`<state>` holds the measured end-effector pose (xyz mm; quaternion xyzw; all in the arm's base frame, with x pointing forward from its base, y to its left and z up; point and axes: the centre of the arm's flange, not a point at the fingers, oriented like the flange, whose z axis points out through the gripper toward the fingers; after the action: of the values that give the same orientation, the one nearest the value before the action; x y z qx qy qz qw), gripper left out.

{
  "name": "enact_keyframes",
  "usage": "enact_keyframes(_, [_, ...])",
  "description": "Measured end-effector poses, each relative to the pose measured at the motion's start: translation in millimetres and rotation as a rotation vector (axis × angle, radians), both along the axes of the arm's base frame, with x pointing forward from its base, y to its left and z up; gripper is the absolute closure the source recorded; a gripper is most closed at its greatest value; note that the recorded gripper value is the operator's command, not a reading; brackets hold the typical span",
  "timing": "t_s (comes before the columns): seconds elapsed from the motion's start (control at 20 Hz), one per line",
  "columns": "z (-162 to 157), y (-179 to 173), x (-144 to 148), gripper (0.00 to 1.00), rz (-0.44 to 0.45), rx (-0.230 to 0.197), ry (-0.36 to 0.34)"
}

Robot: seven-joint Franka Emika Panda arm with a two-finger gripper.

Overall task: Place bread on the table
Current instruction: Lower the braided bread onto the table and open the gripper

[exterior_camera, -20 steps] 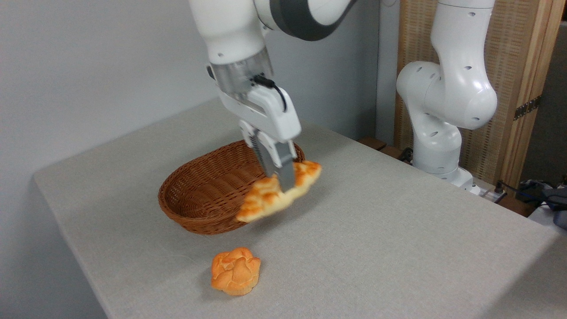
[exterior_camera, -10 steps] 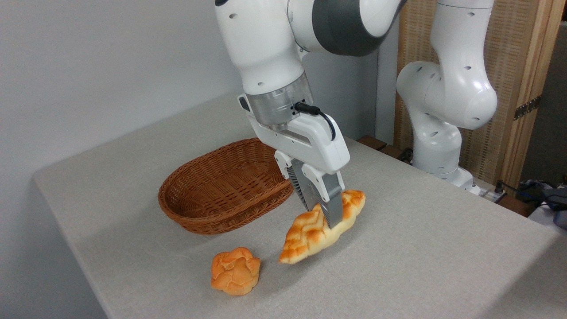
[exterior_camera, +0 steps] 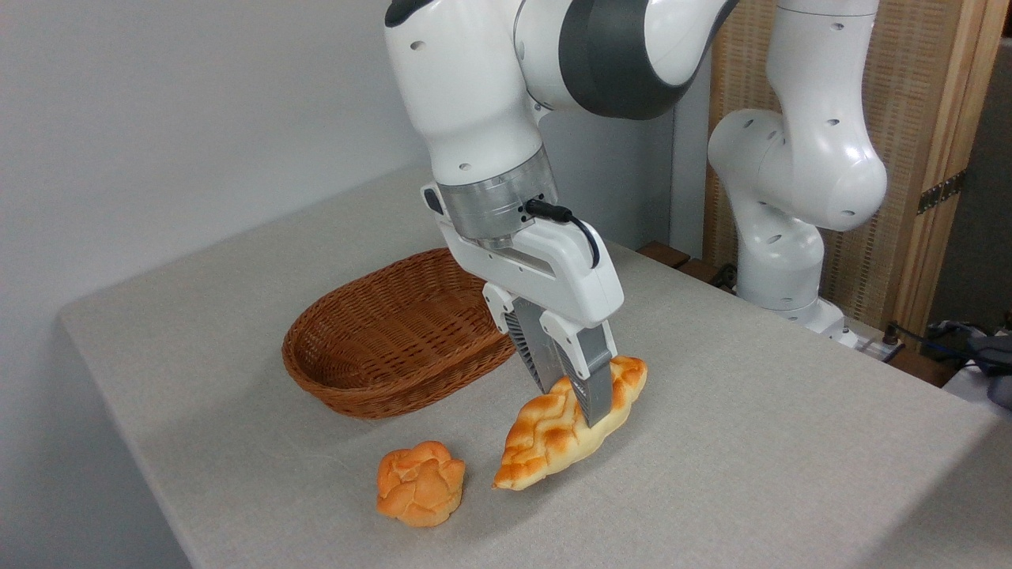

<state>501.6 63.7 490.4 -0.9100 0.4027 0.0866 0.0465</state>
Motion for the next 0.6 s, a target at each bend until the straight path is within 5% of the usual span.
enact_keyframes(0.6, [-3.1,-8.8,-1.6,0.0,-0.011,0.003,0.028])
